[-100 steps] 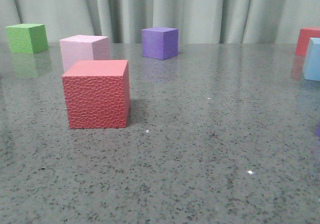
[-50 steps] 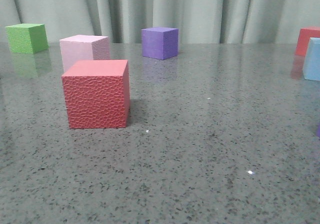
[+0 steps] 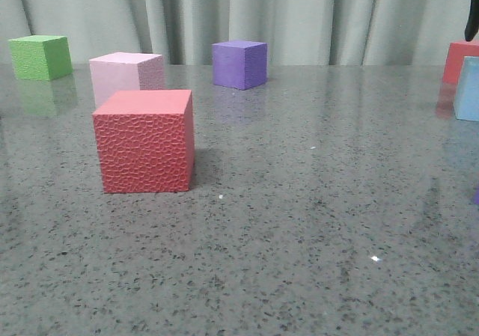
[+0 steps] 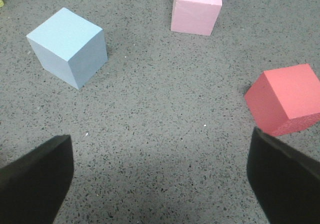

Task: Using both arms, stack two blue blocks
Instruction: 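Close the right gripper on the light-blue cube and lift it, then carry the light-blue cube toward the purple cube and lower it, then open the right gripper and raise it off the cube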

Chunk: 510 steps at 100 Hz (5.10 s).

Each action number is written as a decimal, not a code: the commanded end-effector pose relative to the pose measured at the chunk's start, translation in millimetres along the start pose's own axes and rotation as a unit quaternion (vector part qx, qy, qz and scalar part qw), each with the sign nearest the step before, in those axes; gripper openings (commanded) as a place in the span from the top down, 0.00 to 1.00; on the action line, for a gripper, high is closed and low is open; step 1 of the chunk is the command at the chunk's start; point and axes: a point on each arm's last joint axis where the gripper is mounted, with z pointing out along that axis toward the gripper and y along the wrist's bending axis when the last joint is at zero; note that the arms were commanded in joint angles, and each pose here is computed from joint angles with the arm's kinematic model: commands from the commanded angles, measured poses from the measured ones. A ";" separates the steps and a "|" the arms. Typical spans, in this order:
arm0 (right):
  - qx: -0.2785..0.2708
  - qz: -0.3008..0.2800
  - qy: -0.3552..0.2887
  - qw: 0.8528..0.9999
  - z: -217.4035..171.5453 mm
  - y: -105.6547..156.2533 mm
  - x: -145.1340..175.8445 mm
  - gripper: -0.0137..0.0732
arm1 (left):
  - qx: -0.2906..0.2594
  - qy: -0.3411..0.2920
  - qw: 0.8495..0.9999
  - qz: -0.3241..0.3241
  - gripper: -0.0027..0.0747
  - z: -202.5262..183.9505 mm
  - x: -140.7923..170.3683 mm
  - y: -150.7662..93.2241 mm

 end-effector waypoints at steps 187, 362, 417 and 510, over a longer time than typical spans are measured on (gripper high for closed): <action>-0.110 -0.099 -0.049 0.988 -64.2 112.7 -14.9 0.52 | 0.006 -0.043 0.999 -0.001 0.10 -6.8 -12.9 -2.0; -0.144 -0.112 0.055 0.982 11.4 218.1 47.7 0.51 | 0.006 -0.043 0.999 -0.001 0.10 -6.8 -12.9 -2.0; -0.145 -0.113 0.053 0.982 6.2 217.0 46.6 0.15 | 0.006 -0.043 0.999 -0.001 0.10 -6.8 -12.9 -2.0; -0.138 -0.208 -0.069 0.966 -103.0 178.2 -2.5 0.15 | 0.006 -0.039 0.999 -0.001 0.10 -6.7 -12.3 -2.1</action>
